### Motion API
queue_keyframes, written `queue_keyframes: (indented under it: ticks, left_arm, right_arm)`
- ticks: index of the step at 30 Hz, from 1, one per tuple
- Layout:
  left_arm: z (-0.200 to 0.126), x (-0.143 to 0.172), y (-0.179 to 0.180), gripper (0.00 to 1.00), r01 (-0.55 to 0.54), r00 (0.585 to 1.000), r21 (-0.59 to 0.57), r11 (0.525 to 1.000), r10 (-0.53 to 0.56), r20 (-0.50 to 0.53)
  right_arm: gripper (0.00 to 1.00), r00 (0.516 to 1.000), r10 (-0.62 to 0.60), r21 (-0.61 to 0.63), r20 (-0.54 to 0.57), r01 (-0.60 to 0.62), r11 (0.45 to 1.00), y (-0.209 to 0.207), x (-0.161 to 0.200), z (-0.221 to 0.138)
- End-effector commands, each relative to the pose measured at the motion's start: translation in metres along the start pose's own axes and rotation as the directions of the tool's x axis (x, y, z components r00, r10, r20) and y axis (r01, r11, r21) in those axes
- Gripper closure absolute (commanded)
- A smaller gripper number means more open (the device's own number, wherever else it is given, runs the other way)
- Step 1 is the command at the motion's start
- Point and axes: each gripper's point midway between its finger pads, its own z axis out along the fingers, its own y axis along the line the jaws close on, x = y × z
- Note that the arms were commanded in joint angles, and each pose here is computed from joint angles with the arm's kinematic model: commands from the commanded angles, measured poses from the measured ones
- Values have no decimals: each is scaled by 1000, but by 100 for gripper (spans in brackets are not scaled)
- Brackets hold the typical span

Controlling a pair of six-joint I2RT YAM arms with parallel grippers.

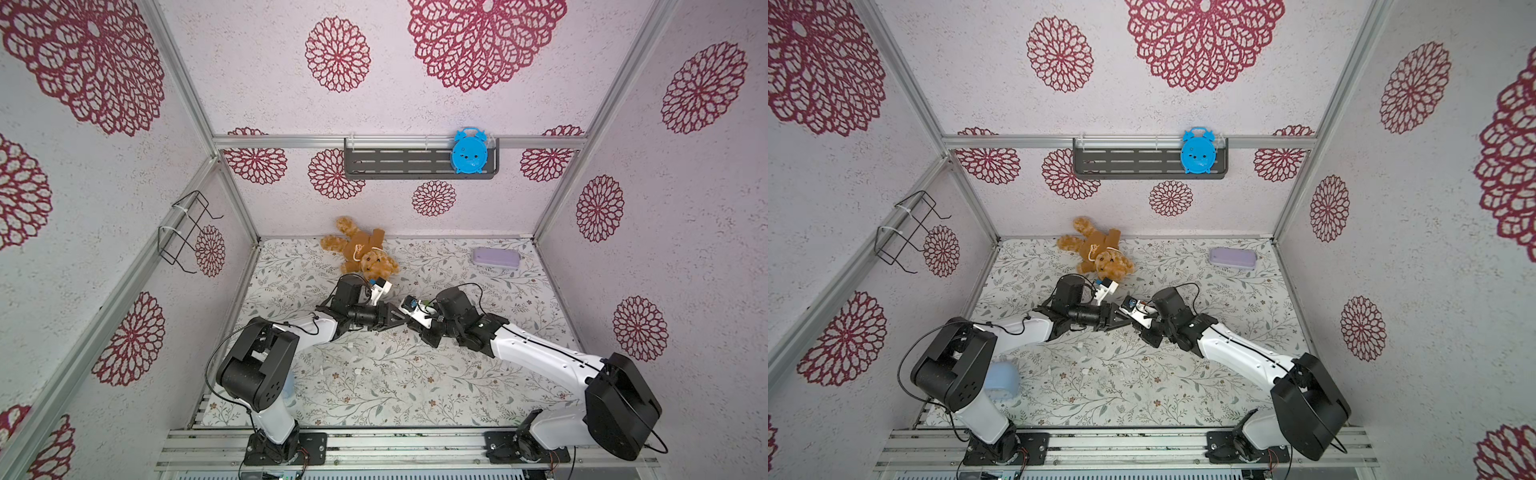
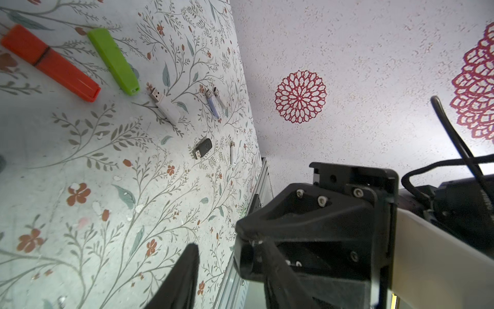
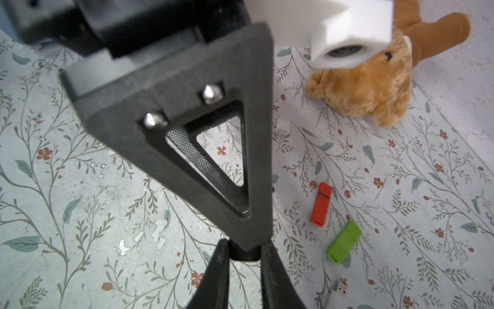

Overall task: Close the usb drive cover
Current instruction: Pick up the cover from the center of the board.

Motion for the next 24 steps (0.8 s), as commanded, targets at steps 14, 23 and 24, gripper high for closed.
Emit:
queue_keyframes:
  ticks: [14, 23, 24]
  left_arm:
    - [9, 2, -9, 76, -28, 999, 38, 999, 30, -43]
    - [9, 4, -8, 88, -34, 998, 21, 999, 35, -55]
    - [9, 3, -8, 89, -37, 998, 20, 999, 38, -53]
  right_arm:
    - [78, 995, 7, 4, 104, -7, 1000, 1, -26, -11]
    - [78, 993, 12, 4, 117, -13, 1000, 1, -29, -13]
    - [78, 993, 12, 7, 117, -13, 1000, 1, -28, -13]
